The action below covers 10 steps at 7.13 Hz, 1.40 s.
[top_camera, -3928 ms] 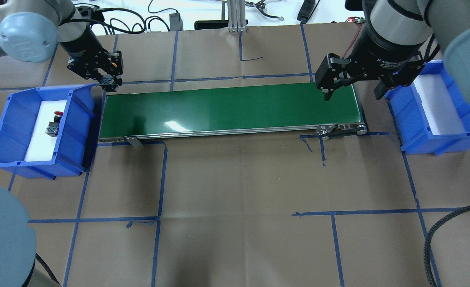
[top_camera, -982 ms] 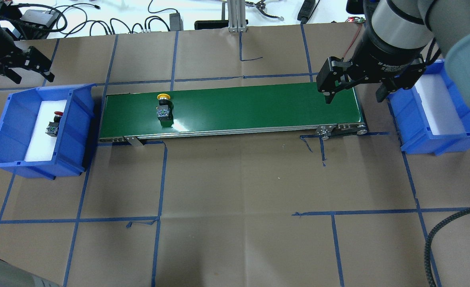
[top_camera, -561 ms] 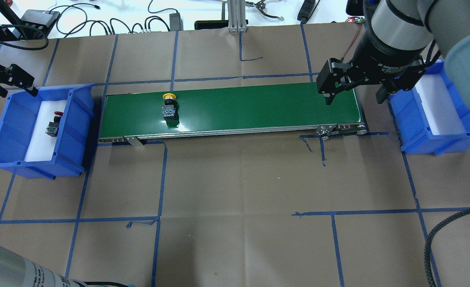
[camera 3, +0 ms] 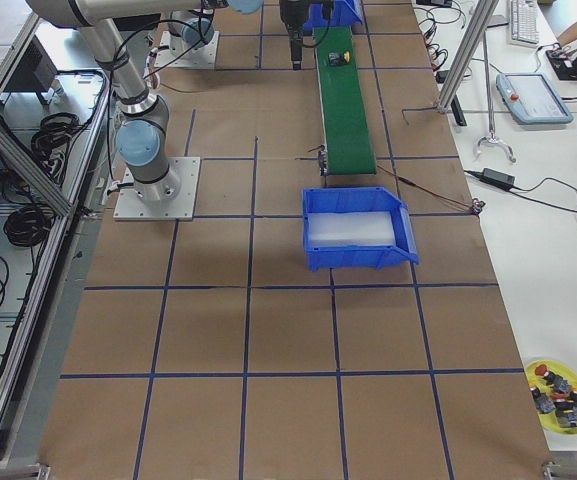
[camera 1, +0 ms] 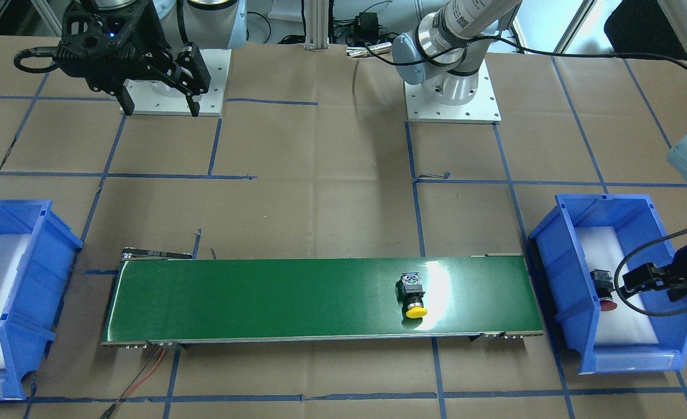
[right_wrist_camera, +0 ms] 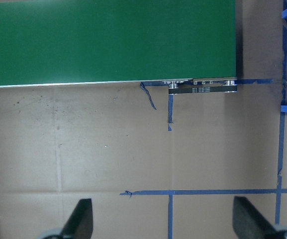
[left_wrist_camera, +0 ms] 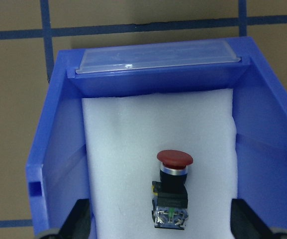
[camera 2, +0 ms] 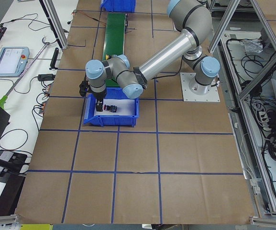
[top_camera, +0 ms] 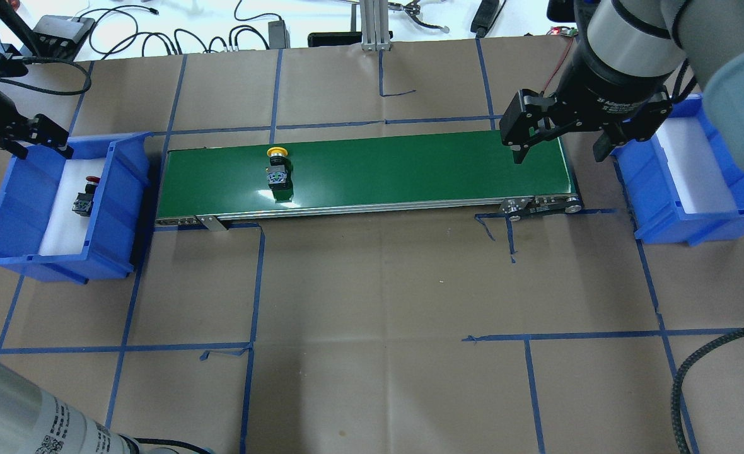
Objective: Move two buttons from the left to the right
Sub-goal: 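Lower the left gripper and grasp the red-capped button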
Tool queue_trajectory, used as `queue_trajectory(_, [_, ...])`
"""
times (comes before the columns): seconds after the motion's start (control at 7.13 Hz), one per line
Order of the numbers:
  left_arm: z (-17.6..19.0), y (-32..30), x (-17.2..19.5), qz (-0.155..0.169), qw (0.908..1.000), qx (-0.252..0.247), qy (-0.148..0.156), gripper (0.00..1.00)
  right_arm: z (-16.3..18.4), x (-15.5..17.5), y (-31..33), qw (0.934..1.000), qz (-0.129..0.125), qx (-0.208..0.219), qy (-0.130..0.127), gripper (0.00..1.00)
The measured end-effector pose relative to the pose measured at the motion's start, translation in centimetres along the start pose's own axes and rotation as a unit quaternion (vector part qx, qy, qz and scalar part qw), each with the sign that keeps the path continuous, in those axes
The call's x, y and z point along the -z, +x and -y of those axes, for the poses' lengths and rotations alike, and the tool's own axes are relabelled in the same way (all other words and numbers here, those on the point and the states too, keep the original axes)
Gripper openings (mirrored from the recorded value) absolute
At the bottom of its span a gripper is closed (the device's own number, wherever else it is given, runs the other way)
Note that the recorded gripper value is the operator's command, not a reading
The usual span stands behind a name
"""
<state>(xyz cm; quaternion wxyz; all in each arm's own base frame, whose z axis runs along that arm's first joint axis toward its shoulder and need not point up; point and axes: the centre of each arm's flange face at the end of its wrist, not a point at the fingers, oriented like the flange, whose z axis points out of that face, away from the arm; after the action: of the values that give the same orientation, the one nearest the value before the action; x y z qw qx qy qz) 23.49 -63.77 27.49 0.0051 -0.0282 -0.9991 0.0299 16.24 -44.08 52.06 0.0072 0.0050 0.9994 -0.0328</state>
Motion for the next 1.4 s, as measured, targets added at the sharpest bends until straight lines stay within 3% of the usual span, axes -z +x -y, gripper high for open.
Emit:
queue_trajectory(0.84, [-0.7, 1.2, -6.7, 0.001, 1.0000, 0.006, 0.004, 0.96, 0.1, -0.3, -0.1, 1.0000, 0.002, 0.000, -0.003, 1.00])
queue_trajectory(0.98, [-0.7, 1.3, -7.0, 0.000, 1.0000, 0.006, 0.003, 0.85, 0.2, -0.4, 0.0, 1.0000, 0.001, 0.000, -0.004, 1.00])
queue_trajectory(1.26, [-0.8, 1.4, -6.5, 0.000, 1.0000, 0.003, 0.007, 0.52, 0.2, -0.4, 0.0, 1.0000, 0.001, 0.000, -0.004, 1.00])
queue_trajectory(1.4, [-0.9, 1.5, -6.1, 0.000, 1.0000, 0.001, 0.007, 0.44, 0.3, -0.5, 0.0, 1.0000, 0.001, -0.001, -0.003, 1.00])
